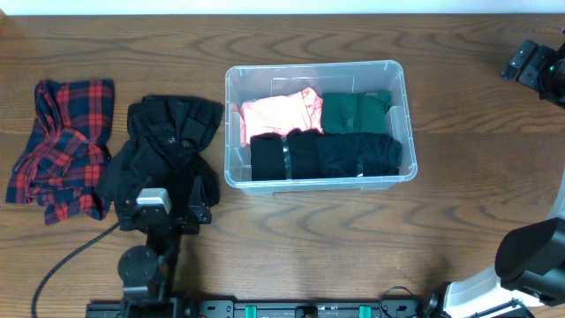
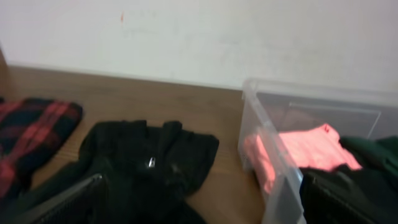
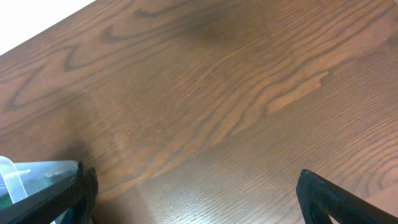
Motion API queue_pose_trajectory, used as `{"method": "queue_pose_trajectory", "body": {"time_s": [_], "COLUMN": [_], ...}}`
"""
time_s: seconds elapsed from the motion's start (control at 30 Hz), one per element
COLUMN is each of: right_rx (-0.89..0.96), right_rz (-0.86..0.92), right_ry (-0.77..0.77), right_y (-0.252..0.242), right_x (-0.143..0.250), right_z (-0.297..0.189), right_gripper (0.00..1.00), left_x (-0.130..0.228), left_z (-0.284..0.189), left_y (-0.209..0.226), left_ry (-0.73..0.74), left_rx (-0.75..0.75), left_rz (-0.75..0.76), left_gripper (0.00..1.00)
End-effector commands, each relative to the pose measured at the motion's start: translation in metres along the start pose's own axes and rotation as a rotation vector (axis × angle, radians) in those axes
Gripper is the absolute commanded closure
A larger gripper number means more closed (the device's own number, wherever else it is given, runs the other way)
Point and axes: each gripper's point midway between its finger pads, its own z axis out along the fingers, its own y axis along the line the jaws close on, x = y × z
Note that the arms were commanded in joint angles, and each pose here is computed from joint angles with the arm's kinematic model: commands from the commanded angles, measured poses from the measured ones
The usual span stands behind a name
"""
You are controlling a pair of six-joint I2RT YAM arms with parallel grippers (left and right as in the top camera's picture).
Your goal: Pack container
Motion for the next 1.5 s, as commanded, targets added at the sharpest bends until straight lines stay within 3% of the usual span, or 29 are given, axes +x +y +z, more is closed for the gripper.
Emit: {"method": "queue_pose_trajectory", "body": {"time_s": [0.0,0.27,0.6,0.83,1.47], "right_rx": [0.004,0.004,0.004,0.004,0.004], "right_rz": [0.018,0.018,0.018,0.017,0.017], "right_ry": [-0.016,-0.016,-0.016,-0.016,-0.016], "right_y": [-0.002,-0.002,-0.002,-0.002,-0.002], "right_x": [-0.004,-0.005,-0.004,-0.004,-0.004], "right_z": [-0.005,-0.005,-0.005,-0.005,-0.005], "right_gripper": [0.01,0.01,0.01,0.01,0.01], "left_x": [-0.046,-0.063,0.031,0.066,0.105], "left_z": [-0.011,0.024,0.064,0.073,0.057], "left_y": [0.003,0.002,0.015,0.021,0.023], "left_ry": [0.006,0.361,0.789,0.909,1.088], "left_rx": [-0.062,-0.104,-0.138,-0.161,-0.174], "left_rz": [-0.016,0.014,-0.014,-0.035,-0.053], "left_gripper": [0.02,0.02,0.02,0.02,0.02]}}
